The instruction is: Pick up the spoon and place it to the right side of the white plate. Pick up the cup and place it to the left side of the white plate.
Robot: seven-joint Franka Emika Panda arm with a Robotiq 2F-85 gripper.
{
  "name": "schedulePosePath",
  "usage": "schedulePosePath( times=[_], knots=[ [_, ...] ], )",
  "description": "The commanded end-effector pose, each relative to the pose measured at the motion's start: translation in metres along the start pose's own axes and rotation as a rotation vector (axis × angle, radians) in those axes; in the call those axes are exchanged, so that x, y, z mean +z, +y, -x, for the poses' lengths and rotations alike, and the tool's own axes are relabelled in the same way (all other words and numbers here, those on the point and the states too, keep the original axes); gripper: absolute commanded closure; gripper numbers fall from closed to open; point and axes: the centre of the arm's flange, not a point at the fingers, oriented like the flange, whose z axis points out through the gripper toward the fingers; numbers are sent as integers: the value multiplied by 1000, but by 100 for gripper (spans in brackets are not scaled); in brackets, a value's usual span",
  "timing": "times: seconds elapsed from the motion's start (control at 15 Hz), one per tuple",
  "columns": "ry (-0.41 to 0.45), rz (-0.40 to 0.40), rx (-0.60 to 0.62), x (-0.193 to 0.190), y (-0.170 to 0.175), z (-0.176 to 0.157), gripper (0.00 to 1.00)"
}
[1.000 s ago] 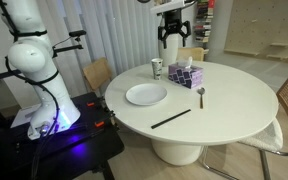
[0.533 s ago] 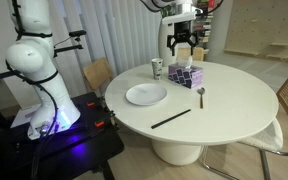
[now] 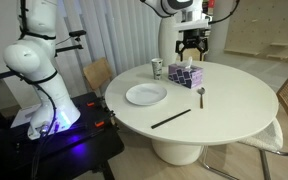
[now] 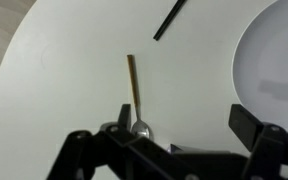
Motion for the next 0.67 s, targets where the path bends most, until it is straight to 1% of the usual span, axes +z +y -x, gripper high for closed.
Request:
schedulePosePath(
  times=[0.0,0.33,0.6],
  knots=[
    [35,0,-43,7,29,-10,0],
    [28,-27,-60,38,53,-12,0],
    [8,-20,-50,71,63,-16,0]
  ],
)
